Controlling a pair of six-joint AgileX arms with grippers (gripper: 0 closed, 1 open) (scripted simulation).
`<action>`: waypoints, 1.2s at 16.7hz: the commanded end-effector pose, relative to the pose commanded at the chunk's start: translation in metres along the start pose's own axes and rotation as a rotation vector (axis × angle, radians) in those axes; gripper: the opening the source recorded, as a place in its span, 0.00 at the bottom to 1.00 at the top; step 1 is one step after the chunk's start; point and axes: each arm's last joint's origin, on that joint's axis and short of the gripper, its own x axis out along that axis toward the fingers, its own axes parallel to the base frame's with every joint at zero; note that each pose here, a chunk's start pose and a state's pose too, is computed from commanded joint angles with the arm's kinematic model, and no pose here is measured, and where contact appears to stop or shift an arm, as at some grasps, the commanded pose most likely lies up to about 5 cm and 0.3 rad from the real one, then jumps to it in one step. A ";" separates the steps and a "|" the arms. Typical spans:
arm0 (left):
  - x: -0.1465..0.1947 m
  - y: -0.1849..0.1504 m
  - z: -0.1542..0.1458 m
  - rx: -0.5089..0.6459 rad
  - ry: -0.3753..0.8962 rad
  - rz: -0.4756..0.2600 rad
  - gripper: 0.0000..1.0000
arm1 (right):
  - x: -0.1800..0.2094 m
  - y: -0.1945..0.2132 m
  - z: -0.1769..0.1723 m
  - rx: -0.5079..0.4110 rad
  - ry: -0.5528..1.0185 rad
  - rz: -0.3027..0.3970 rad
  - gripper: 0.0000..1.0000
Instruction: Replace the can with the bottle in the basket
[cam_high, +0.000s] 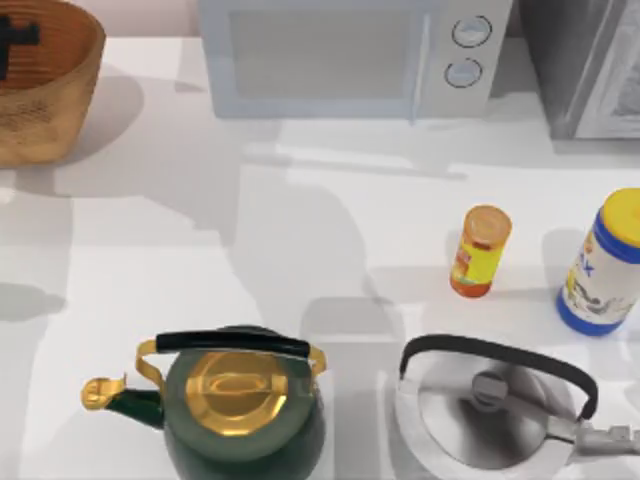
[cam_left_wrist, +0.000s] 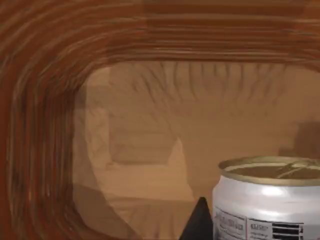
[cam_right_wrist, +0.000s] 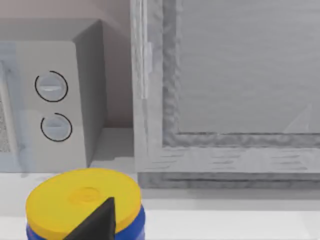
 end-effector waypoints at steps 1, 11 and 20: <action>-0.023 -0.005 -0.006 0.003 -0.039 0.006 0.00 | 0.000 0.000 0.000 0.000 0.000 0.000 1.00; -0.224 -0.061 -0.213 0.033 -0.741 0.056 0.00 | 0.000 0.000 0.000 0.000 0.000 0.000 1.00; -0.131 -0.072 -0.359 0.016 -1.086 0.026 0.00 | 0.000 0.000 0.000 0.000 0.000 0.000 1.00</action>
